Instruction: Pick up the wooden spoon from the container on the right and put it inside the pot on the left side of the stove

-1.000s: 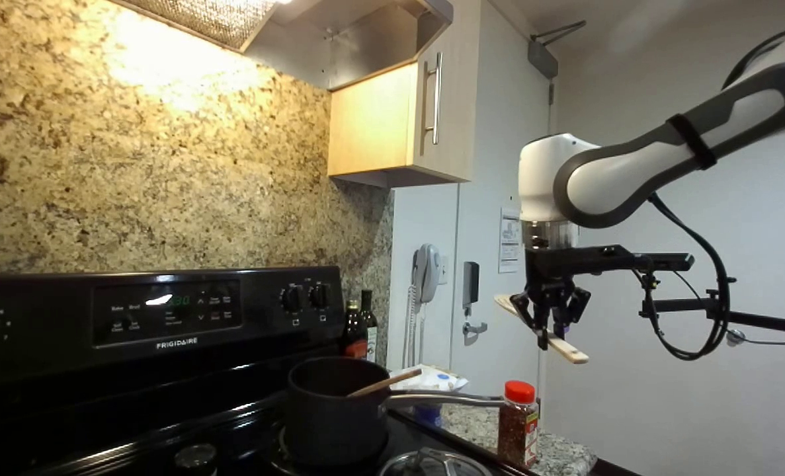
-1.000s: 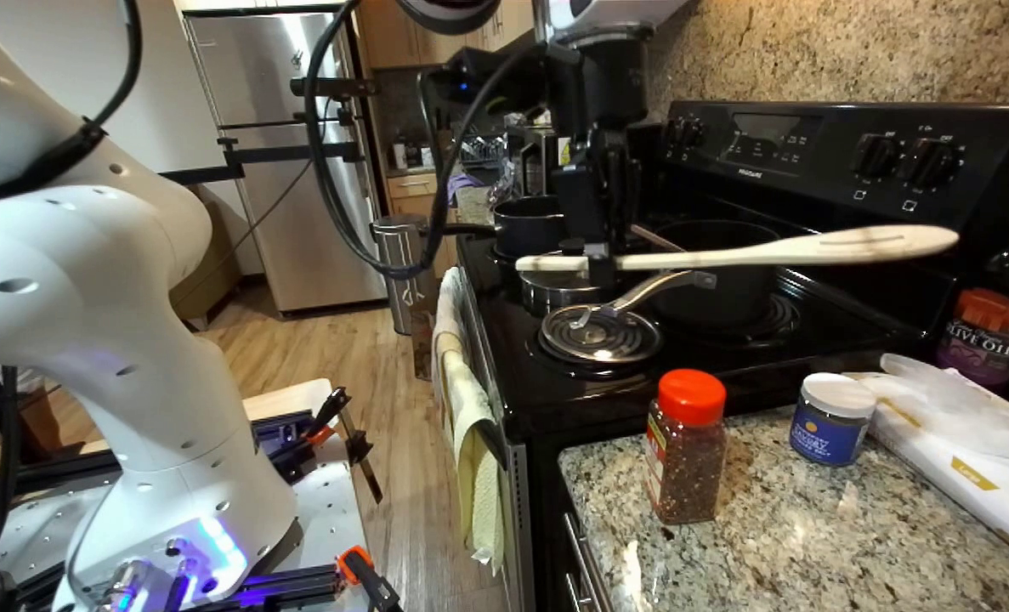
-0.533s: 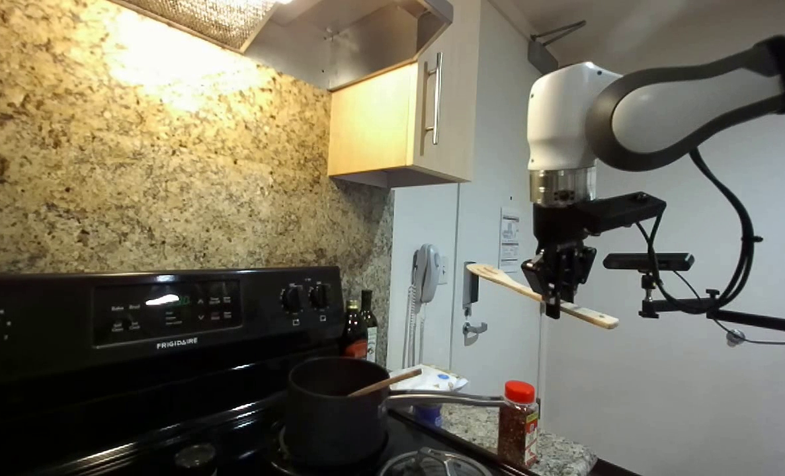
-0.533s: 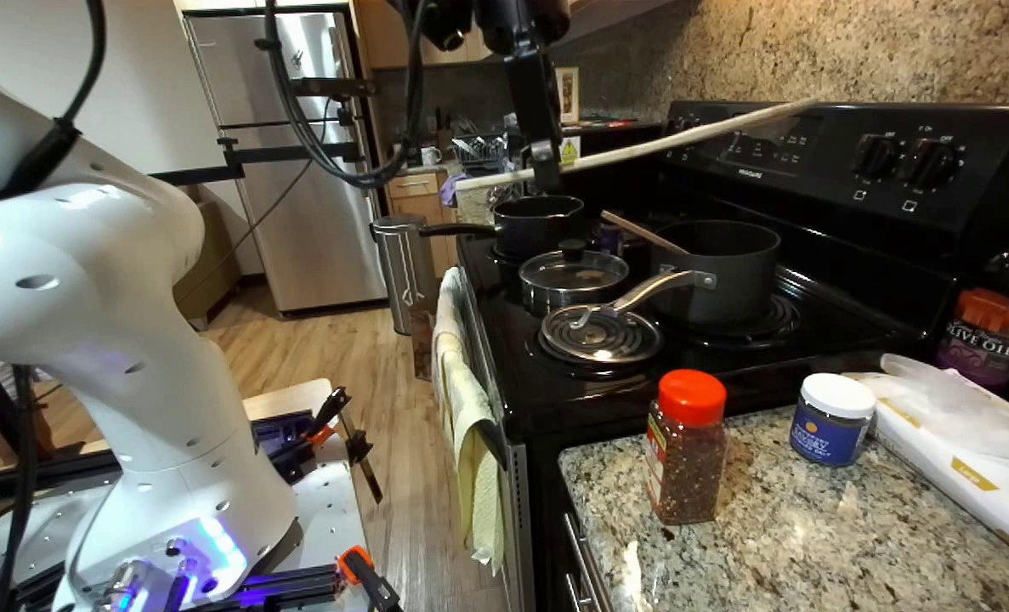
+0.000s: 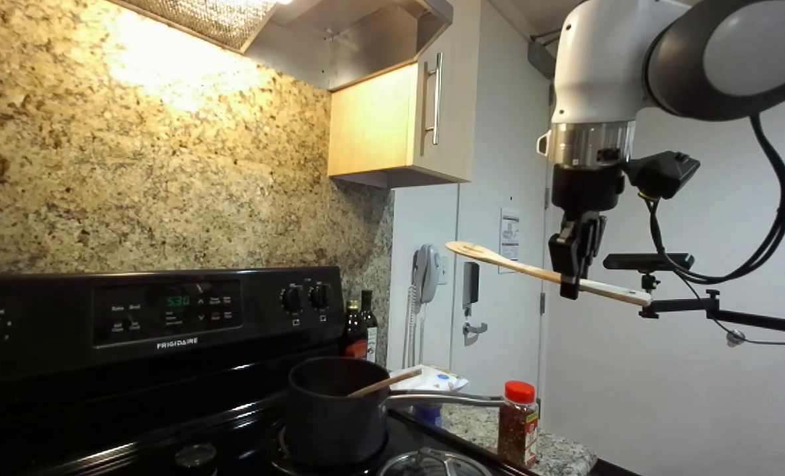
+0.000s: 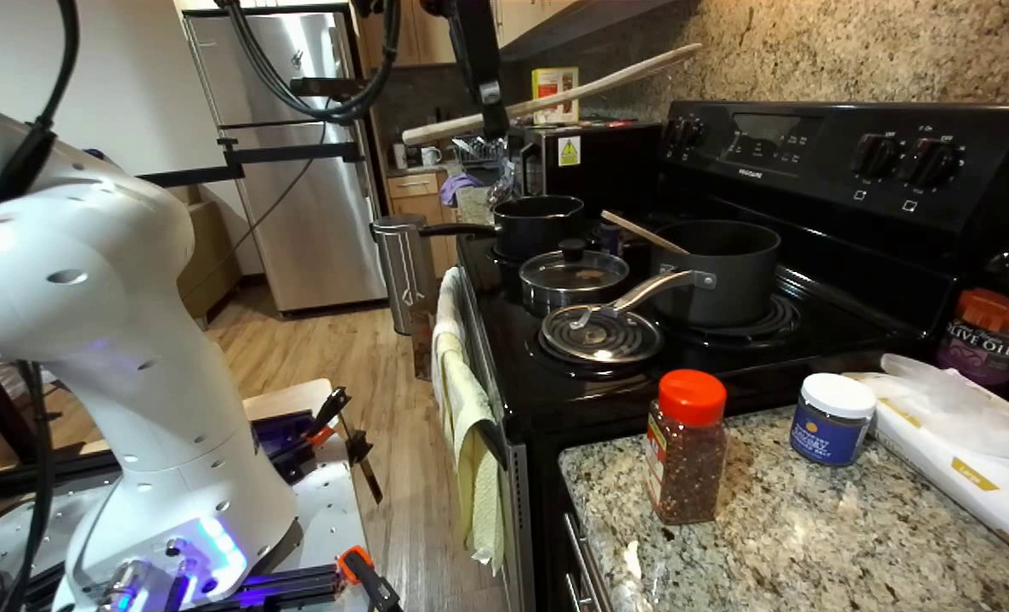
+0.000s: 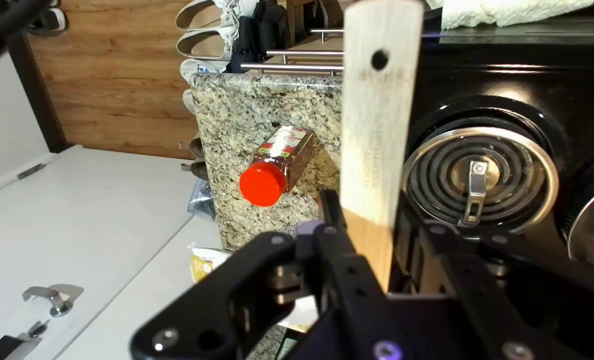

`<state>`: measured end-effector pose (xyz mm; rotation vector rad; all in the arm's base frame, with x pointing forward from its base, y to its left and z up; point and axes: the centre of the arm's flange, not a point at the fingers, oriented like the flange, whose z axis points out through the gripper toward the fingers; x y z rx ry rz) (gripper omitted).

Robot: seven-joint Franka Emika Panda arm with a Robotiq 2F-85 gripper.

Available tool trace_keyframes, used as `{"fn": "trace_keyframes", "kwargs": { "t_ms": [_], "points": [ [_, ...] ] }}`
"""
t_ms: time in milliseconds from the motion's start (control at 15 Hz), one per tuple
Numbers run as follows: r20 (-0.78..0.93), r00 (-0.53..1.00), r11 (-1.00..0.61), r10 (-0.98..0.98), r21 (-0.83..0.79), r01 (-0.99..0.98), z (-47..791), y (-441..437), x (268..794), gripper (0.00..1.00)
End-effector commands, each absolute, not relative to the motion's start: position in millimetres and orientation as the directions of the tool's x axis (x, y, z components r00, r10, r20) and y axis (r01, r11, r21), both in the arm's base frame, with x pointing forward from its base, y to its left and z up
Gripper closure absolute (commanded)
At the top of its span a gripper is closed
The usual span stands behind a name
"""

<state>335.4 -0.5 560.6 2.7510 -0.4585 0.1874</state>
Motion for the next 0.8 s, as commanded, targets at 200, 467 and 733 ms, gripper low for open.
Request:
{"fn": "trace_keyframes", "kwargs": {
  "t_ms": [200,467,733],
  "points": [
    [0.155,0.954,-0.915,-0.257,0.28,-0.292,563.7,-2.6,337.1,0.93],
    [0.1,0.992,-0.98,-0.071,0.178,-0.088,573.5,30.4,346.0,0.93],
    [0.047,0.993,-0.987,0.107,0.123,0.101,583.2,76.9,364.0,0.93]
  ]
}}
